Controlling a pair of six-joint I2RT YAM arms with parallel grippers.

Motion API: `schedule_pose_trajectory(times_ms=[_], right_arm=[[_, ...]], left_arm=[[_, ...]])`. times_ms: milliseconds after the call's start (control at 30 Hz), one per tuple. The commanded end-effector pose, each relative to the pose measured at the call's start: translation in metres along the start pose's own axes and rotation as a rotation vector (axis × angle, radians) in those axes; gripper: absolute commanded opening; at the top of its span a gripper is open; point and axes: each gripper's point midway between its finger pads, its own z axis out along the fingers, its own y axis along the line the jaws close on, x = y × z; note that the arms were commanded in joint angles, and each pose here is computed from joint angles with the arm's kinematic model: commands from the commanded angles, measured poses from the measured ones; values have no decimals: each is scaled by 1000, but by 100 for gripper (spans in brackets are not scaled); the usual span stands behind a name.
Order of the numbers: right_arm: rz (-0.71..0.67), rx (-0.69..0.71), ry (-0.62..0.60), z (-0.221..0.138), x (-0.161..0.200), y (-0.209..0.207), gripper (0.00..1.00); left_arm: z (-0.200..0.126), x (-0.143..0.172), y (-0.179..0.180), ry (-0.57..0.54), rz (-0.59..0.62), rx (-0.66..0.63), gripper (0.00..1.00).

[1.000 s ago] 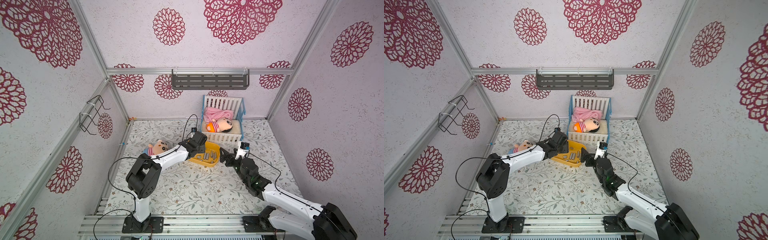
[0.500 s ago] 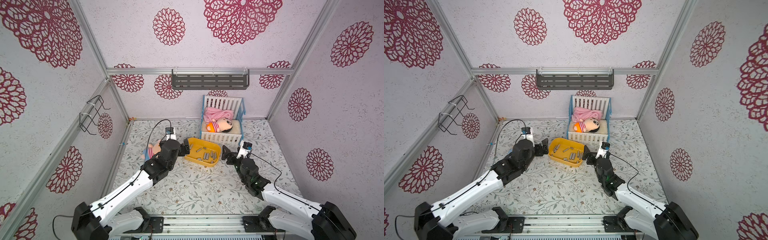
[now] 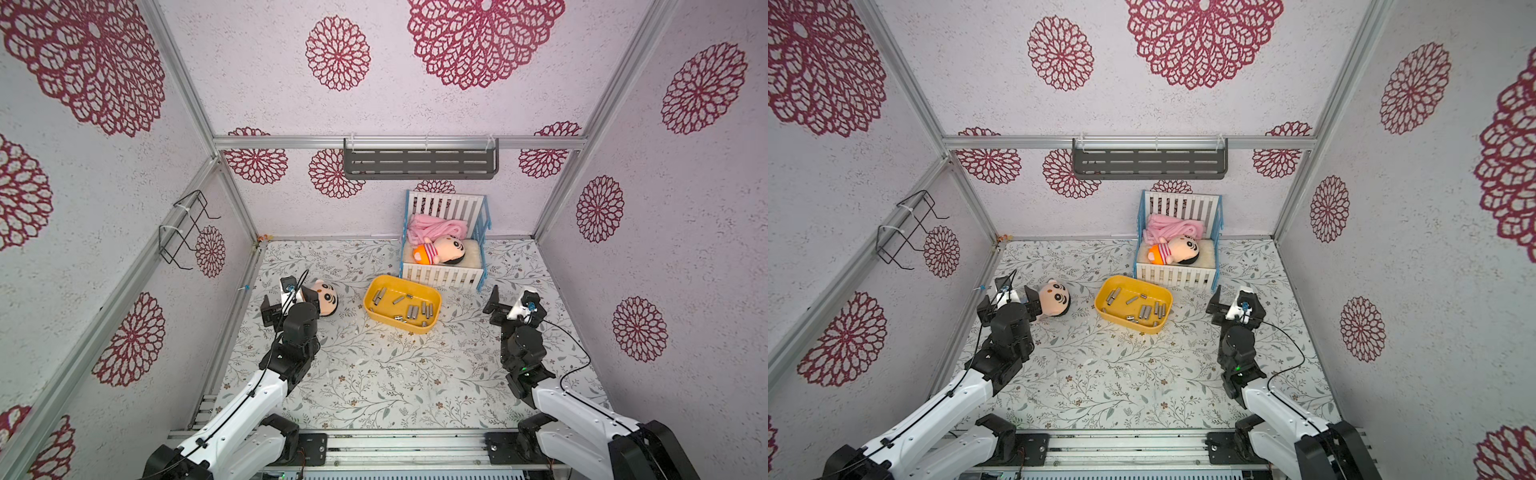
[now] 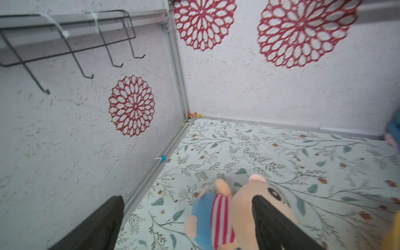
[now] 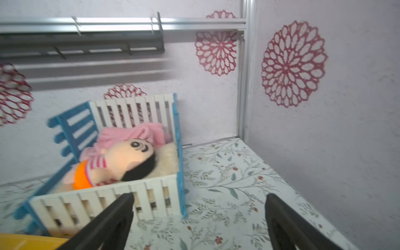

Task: Put the screws on the desktop into the storage box
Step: Reset both arms

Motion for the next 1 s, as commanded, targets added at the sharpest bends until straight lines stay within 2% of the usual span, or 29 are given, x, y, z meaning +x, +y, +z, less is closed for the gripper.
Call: schedule_pose_trajectory(times_ms=[0, 67, 133, 200, 333, 400, 467, 533, 600, 667, 733, 767, 800, 967], right_arm=[[-15, 10, -43, 1, 2, -12, 99], [2, 10, -29, 4, 8, -16, 99], [-16, 4, -6, 8, 16, -16, 99], [-26, 9, 10, 11, 24, -18, 99], [-33, -10, -3, 13, 26, -17, 99], [-37, -49, -47, 12, 20, -12, 99], [-40, -48, -66, 15, 18, -11, 99], [-46, -85, -24, 27, 24, -3, 99], [-30, -134, -5, 36, 27, 6, 99], [-15, -207, -23, 29, 40, 9, 99], [-5, -216, -79, 28, 32, 9, 99], [-12, -217, -7, 41, 42, 12, 99], [-17, -204, 12, 47, 48, 11, 99], [-11, -182, -3, 44, 45, 9, 99]], left_arm=[[14, 16, -1, -58, 13, 63, 97], [25, 30, -4, -51, 4, 111, 97], [41, 44, 5, -2, -60, 74, 97], [58, 61, 1, 58, -87, 100, 97], [80, 61, -9, 73, -49, 93, 97], [88, 57, -11, 42, -67, 102, 97], [98, 67, -13, 43, -71, 129, 97], [110, 77, -4, 64, -133, 124, 97], [111, 83, 4, 53, -183, 132, 97], [110, 83, -1, 56, -171, 159, 97], [113, 83, -2, 62, -169, 156, 97], [114, 84, -1, 71, -167, 147, 97], [113, 84, -1, 73, -174, 148, 97], [113, 84, 2, 72, -171, 131, 97]])
